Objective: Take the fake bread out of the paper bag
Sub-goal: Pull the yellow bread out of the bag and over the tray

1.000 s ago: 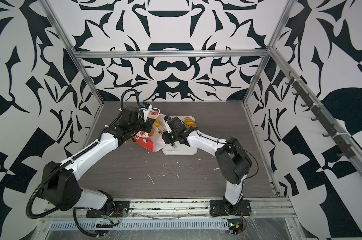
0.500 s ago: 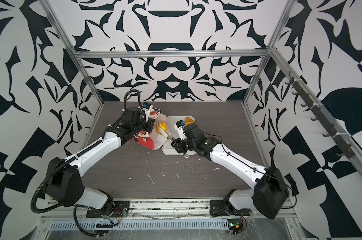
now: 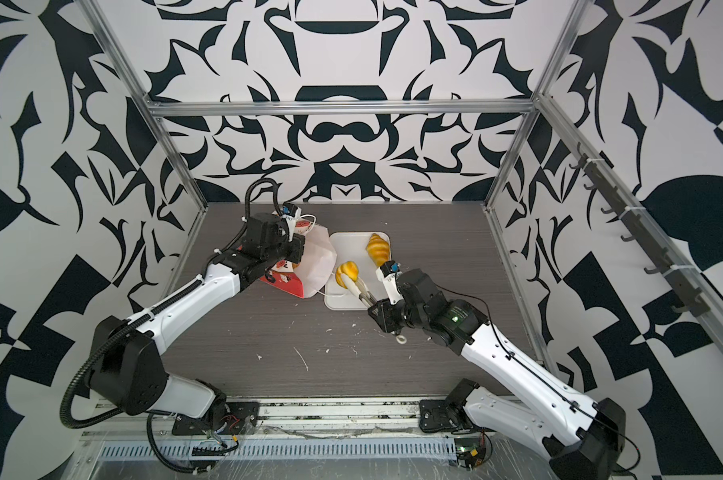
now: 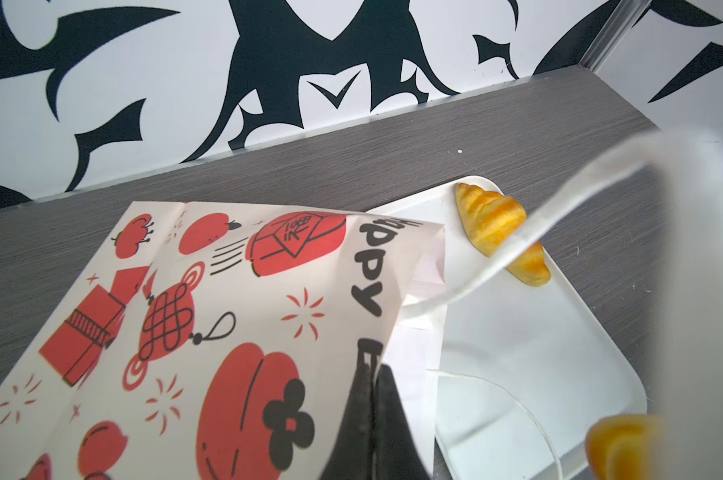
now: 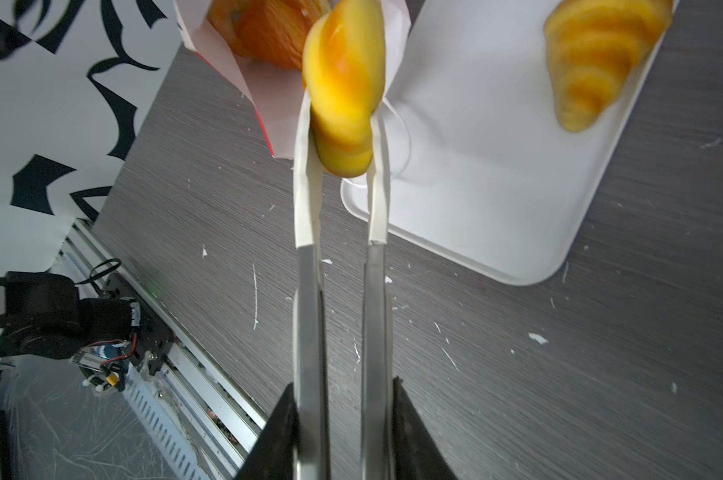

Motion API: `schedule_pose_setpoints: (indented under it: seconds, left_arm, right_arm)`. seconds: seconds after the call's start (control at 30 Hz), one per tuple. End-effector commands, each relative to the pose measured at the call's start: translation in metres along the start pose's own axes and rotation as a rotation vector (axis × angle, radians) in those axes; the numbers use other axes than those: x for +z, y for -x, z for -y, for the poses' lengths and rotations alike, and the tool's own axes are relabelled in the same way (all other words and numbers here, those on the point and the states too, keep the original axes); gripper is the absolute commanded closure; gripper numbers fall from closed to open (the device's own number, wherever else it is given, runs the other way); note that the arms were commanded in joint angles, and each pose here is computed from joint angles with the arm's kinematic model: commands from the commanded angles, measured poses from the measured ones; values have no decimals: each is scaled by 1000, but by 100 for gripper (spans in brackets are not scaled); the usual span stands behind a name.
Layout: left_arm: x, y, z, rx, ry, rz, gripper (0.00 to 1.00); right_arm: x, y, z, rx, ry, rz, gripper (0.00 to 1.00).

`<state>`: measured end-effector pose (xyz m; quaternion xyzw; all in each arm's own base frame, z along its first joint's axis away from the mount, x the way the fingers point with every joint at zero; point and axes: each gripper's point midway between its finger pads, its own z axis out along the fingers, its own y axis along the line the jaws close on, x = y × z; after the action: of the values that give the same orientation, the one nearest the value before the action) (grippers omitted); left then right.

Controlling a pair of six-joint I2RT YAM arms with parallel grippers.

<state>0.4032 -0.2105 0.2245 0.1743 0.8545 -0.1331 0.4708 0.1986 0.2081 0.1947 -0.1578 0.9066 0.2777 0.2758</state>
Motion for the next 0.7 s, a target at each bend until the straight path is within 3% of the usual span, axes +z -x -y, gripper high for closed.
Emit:
schedule_pose_setpoints:
  seconds: [0.0, 0.27, 0.67]
  left_arm:
    - [-9, 6, -4, -4, 11, 35, 100]
    - [-15, 5, -2, -7, 1, 47, 100]
    - [-13, -1, -1, -13, -11, 39, 100]
  right_arm:
    - [-3, -1, 11, 29, -47, 18, 66]
    - [9, -17, 43, 135, -85, -30, 66]
    - [23, -16, 61, 278, 10, -36, 67]
